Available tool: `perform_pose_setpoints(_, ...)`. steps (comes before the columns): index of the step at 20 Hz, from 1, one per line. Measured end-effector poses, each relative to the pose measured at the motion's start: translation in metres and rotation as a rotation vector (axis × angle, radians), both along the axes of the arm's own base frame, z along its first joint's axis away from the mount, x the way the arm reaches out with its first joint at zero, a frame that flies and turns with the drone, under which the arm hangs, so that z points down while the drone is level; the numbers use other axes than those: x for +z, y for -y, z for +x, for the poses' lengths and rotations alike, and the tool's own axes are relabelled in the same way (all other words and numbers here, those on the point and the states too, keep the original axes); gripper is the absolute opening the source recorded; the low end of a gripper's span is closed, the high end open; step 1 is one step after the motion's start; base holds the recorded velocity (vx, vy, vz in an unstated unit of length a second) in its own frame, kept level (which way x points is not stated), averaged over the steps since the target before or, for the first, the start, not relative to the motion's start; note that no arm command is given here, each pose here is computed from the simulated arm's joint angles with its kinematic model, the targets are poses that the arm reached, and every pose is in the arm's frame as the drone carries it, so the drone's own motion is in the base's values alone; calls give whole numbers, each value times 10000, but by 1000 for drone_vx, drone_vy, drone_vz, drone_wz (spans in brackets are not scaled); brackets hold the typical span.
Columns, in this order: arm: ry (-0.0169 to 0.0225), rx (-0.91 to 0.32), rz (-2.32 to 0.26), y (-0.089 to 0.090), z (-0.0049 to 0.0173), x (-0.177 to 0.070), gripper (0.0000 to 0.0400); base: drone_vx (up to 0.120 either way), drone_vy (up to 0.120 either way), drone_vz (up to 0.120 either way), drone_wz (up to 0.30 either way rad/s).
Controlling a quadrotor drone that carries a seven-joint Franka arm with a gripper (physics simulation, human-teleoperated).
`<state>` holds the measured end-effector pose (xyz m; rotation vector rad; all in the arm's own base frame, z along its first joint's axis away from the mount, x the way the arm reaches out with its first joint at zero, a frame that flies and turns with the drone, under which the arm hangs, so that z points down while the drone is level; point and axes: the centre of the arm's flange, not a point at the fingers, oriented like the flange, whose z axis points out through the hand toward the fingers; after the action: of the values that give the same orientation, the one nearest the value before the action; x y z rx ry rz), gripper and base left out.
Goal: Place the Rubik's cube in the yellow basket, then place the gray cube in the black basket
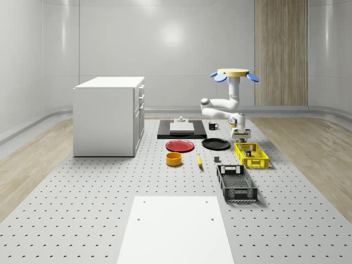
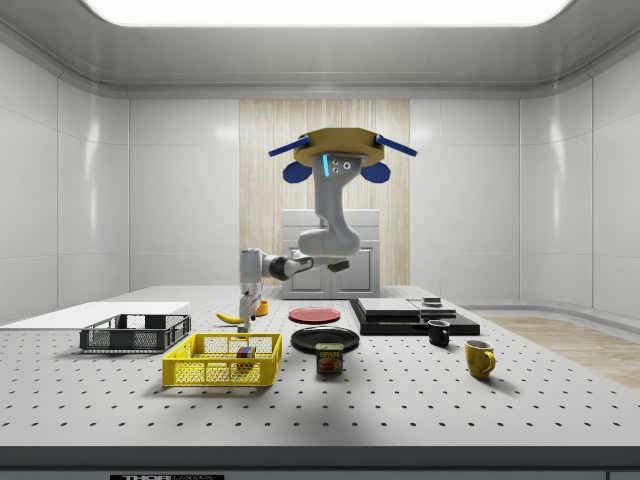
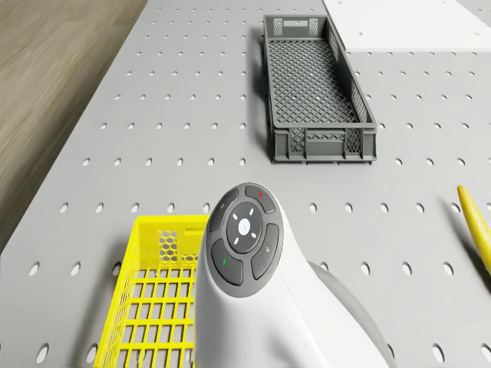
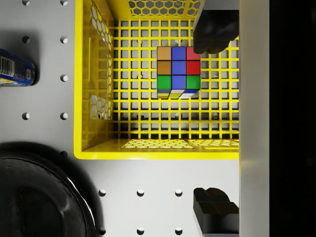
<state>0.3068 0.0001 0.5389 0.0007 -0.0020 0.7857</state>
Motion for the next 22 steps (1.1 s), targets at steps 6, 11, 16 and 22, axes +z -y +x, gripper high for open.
perform_pose_setpoints(6, 0, 1, 0, 0, 0, -2, 400, 0, -120, 0, 0)
perform_pose_setpoints(11, 0, 1, 0, 0, 0, -2, 400, 0, -120, 0, 0)
perform_pose_setpoints(16, 0, 1, 0, 0, 0, -2, 400, 64, -120, 0, 0)
perform_pose_setpoints(22, 0, 1, 0, 0, 0, -2, 400, 120, -120, 0, 0)
